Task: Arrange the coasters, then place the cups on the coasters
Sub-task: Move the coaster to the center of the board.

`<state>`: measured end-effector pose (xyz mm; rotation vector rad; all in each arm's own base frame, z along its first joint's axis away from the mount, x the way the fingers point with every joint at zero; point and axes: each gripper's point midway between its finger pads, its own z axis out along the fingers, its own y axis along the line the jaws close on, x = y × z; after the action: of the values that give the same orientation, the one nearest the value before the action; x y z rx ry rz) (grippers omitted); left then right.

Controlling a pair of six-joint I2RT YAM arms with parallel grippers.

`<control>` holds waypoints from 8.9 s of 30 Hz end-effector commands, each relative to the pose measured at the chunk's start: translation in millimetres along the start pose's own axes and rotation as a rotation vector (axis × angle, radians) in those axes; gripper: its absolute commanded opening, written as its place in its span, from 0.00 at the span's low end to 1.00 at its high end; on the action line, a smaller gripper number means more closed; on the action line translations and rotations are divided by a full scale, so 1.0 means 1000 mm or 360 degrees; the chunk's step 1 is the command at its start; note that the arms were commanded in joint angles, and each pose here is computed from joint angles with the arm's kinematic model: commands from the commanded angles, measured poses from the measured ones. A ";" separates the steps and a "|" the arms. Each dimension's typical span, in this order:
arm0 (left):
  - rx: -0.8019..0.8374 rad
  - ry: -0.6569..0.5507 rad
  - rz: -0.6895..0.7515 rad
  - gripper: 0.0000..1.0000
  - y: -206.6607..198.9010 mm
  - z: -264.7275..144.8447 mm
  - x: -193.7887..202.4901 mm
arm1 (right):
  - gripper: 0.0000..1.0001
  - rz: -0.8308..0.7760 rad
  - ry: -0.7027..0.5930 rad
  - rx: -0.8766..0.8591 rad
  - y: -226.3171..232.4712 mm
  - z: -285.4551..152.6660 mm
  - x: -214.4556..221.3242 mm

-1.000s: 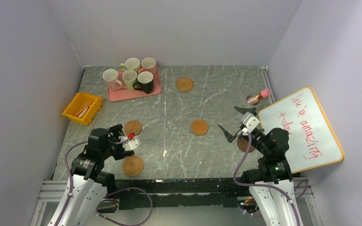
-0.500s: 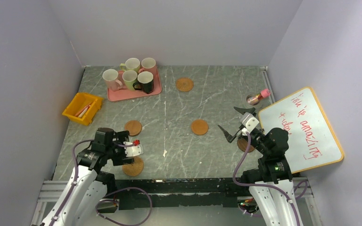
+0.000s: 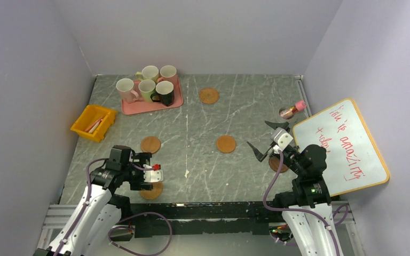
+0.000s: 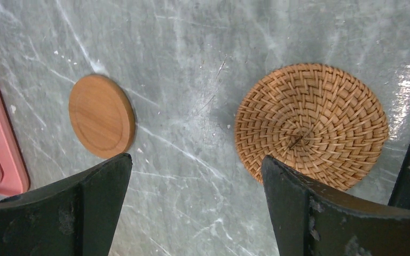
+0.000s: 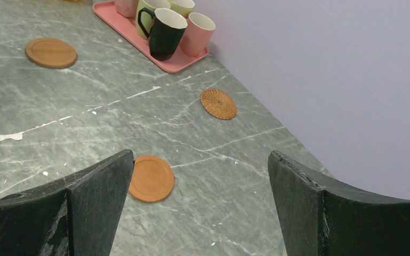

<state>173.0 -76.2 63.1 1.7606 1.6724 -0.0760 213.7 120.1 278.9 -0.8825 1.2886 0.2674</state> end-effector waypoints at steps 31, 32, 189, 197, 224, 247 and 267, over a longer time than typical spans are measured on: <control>0.0144 -0.0058 0.0189 0.96 -0.018 0.030 0.009 | 1.00 -0.0033 -0.0003 -0.0032 0.001 0.004 0.003; 0.0140 -0.0055 0.0192 0.96 -0.018 0.031 0.010 | 1.00 -0.0034 -0.0003 -0.0031 0.001 0.004 0.003; -0.1188 -0.0677 -0.0648 0.96 0.166 -0.002 -0.075 | 1.00 0.0294 0.0613 0.0487 -0.012 0.208 0.086; -0.1347 -0.0623 -0.0747 0.96 0.181 -0.009 -0.059 | 1.00 0.0300 0.0575 0.0531 -0.021 0.202 0.080; -0.1337 -0.0544 -0.0800 0.96 0.184 -0.001 -0.046 | 1.00 0.0219 0.0955 0.0070 0.029 0.216 0.143; -0.1284 -0.0537 -0.0796 0.96 0.181 0.008 -0.046 | 1.00 -0.0053 0.1480 -0.0162 0.041 0.160 0.220; -0.1277 -0.0523 -0.0799 0.96 0.181 0.010 -0.045 | 1.00 -0.0098 0.1779 0.0195 -0.049 0.086 0.289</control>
<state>326.0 -103.0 141.6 0.7047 1.5874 0.0808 395.1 107.1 43.2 -1.0050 2.2264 -0.3022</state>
